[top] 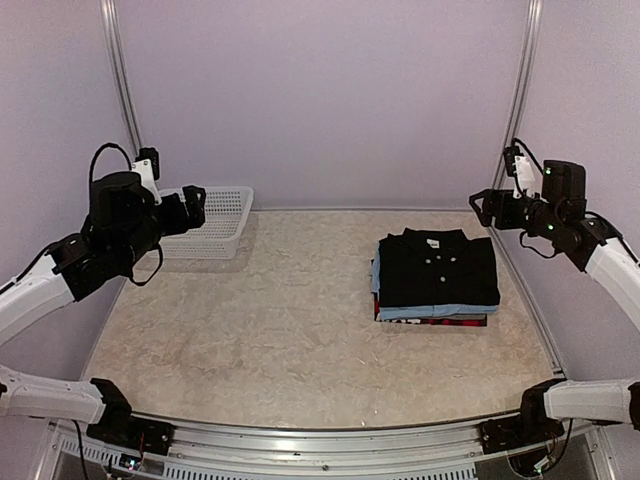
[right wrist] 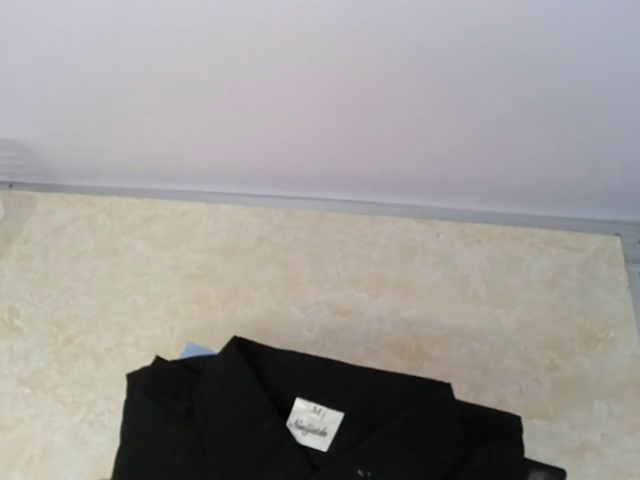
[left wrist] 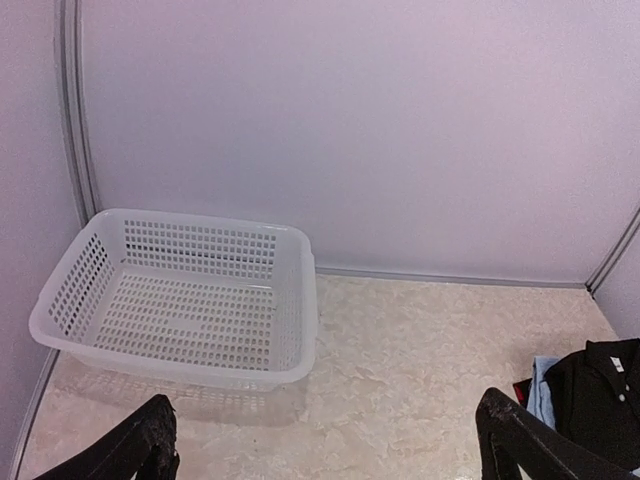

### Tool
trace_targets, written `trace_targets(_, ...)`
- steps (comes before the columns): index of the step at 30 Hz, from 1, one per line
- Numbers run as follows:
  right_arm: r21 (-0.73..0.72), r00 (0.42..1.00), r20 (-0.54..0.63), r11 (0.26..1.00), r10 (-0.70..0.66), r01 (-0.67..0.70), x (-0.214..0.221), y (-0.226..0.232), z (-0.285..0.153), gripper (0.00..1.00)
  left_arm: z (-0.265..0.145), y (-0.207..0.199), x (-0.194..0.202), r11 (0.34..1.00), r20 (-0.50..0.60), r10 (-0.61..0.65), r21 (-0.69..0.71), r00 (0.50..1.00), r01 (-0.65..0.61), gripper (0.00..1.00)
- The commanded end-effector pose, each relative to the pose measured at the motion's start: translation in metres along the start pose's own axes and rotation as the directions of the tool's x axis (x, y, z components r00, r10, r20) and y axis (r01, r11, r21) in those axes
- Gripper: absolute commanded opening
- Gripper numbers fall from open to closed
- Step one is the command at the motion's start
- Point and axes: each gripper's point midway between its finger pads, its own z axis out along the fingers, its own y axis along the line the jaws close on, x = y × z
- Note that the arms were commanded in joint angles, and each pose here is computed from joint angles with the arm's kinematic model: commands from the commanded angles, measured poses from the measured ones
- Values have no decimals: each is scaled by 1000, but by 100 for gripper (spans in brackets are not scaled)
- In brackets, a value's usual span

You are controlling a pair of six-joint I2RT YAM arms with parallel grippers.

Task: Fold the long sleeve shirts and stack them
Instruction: Reset both arms

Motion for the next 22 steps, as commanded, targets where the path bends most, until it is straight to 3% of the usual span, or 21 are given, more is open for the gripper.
trace_targets(1, -5, 991, 124, 999, -46, 47, -17, 5, -17, 86, -9, 21, 0, 999, 50, -9, -50, 999, 12, 99)
trace_targets(6, 16, 994, 100, 999, -49, 47, -11, 0, -14, 87, -17, 30, -7, 997, 89, -17, -73, 996, 23, 99)
trace_targets(22, 24, 995, 86, 998, -54, 52, -8, -2, -11, 90, -12, 28, -1, 997, 62, -2, -72, 998, 6, 99)
